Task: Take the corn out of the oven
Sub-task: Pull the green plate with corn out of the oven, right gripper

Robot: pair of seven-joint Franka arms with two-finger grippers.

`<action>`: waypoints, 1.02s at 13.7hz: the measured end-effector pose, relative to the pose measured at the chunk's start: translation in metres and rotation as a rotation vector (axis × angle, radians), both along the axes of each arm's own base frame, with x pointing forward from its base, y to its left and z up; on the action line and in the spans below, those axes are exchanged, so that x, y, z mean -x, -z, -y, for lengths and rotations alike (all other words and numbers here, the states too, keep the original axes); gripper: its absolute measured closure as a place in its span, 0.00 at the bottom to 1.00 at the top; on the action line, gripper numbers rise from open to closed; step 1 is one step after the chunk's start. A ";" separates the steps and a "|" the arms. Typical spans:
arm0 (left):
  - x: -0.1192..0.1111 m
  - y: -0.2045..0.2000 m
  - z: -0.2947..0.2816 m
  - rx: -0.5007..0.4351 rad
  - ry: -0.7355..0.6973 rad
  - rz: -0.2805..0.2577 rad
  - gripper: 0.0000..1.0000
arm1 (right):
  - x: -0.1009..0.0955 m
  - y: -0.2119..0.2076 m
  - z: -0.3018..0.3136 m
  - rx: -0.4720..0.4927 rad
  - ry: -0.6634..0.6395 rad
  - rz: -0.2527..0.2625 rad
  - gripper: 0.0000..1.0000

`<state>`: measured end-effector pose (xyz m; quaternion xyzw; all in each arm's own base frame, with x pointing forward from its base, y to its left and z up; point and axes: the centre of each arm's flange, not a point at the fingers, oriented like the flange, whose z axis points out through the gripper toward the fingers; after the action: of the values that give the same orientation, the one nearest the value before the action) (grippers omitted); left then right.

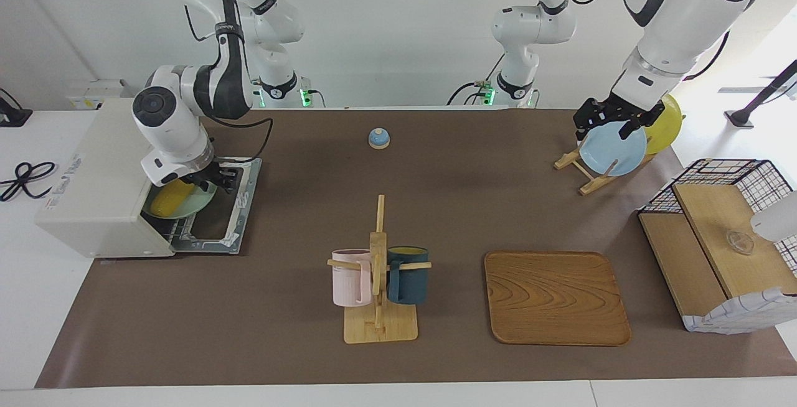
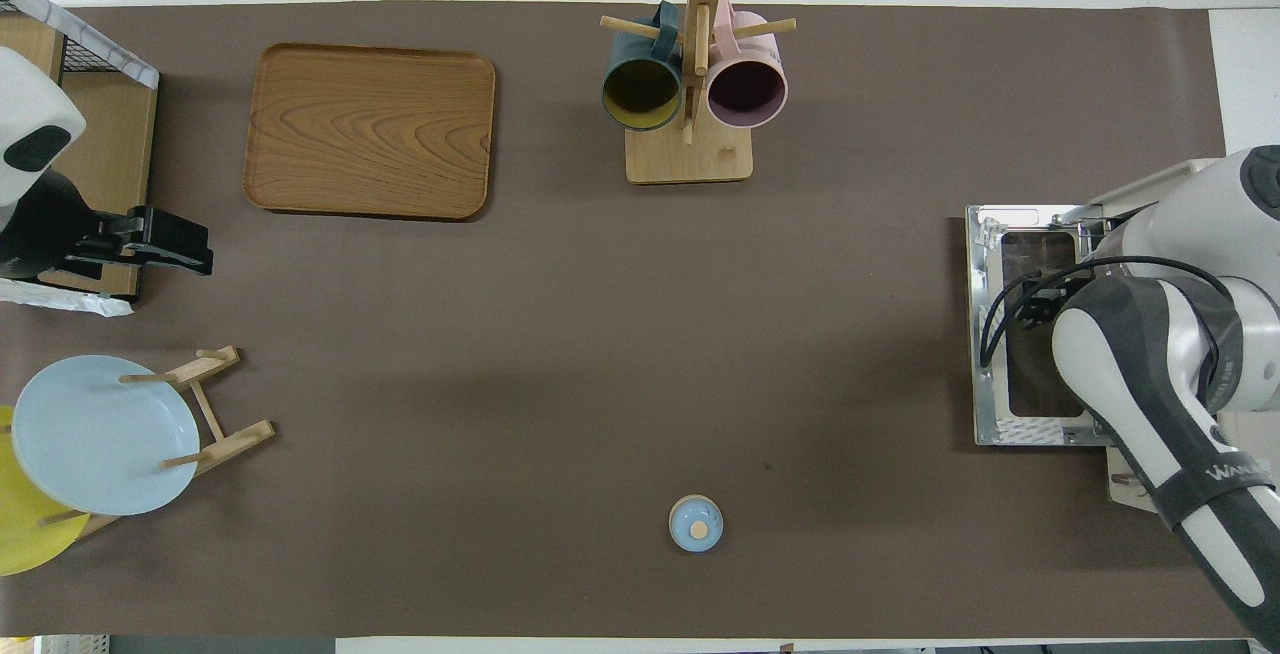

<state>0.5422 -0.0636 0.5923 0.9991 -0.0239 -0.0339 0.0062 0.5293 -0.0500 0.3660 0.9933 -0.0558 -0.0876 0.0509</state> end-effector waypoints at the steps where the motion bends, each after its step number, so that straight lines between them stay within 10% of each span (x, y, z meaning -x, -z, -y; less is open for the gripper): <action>1: 0.000 0.000 0.000 0.000 0.000 0.000 0.00 | 0.002 0.001 0.002 0.000 0.003 -0.002 0.49; 7: 0.000 0.000 0.000 0.000 0.000 0.001 0.00 | 0.004 -0.004 -0.011 0.040 -0.056 0.001 0.97; 14: 0.000 0.000 0.000 0.000 0.000 0.001 0.00 | -0.031 -0.091 -0.163 0.084 -0.143 0.052 0.97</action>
<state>0.5421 -0.0637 0.5926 0.9991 -0.0239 -0.0334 0.0062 0.5602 0.1127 0.4571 0.9937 0.0101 -0.0554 0.0974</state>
